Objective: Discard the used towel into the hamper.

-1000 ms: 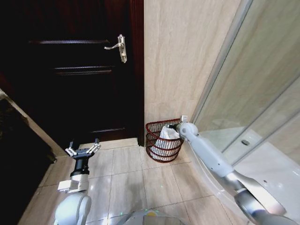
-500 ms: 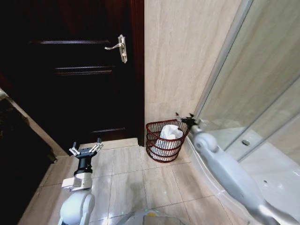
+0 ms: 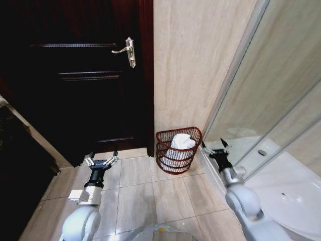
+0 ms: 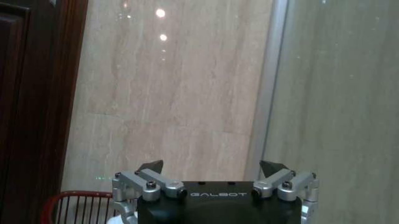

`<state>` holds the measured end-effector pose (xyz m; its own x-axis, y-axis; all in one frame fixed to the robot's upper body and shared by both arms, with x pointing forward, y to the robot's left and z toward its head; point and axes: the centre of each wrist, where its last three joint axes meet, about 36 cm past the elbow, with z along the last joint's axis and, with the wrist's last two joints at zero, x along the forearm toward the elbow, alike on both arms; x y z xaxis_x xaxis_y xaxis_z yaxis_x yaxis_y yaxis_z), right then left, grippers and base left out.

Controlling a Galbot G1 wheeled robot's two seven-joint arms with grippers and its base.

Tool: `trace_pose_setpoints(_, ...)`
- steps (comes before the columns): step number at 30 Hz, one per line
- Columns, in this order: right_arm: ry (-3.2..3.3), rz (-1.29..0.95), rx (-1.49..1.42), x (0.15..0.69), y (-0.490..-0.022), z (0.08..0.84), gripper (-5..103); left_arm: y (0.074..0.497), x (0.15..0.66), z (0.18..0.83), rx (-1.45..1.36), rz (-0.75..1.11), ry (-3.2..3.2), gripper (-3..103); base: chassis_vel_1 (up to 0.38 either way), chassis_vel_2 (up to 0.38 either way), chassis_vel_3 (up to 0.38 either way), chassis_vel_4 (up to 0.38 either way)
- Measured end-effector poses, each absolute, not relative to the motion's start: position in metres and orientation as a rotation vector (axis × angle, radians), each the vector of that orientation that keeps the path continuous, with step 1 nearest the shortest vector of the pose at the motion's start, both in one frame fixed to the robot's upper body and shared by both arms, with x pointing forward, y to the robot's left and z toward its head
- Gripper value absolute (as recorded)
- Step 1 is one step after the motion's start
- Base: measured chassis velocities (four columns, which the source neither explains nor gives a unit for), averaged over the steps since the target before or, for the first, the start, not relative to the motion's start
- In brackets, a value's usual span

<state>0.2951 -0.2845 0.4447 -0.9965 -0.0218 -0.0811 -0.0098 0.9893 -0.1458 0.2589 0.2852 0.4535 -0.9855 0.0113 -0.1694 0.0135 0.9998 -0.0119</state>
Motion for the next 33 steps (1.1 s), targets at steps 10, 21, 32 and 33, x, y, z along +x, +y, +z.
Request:
trace_pose_setpoints(10, 2.983, -0.112, 0.141, 0.248, -0.243, 0.489, 100, 0.281, 0.259, 0.466, 0.047, -0.033, 3.000, 100, 0.000, 0.000, 0.000, 0.000)
trace_pose_setpoints(21, 2.984, -0.135, 0.161, 0.241, -0.240, 0.499, 100, 0.276, 0.259, 0.469, 0.047, -0.053, 2.984, 100, 0.000, 0.000, 0.000, 0.000)
trace_pose_setpoints(32, 3.004, -0.123, 0.165, 0.242, -0.241, 0.499, 100, 0.282, 0.257, 0.458, -0.001, -0.022, 2.938, 100, 0.000, 0.000, 0.000, 0.000)
trace_pose_setpoints(33, 3.017, -0.122, 0.176, 0.242, -0.241, 0.499, 100, 0.282, 0.257, 0.457, -0.005, -0.019, 2.935, 100, 0.000, 0.000, 0.000, 0.000)
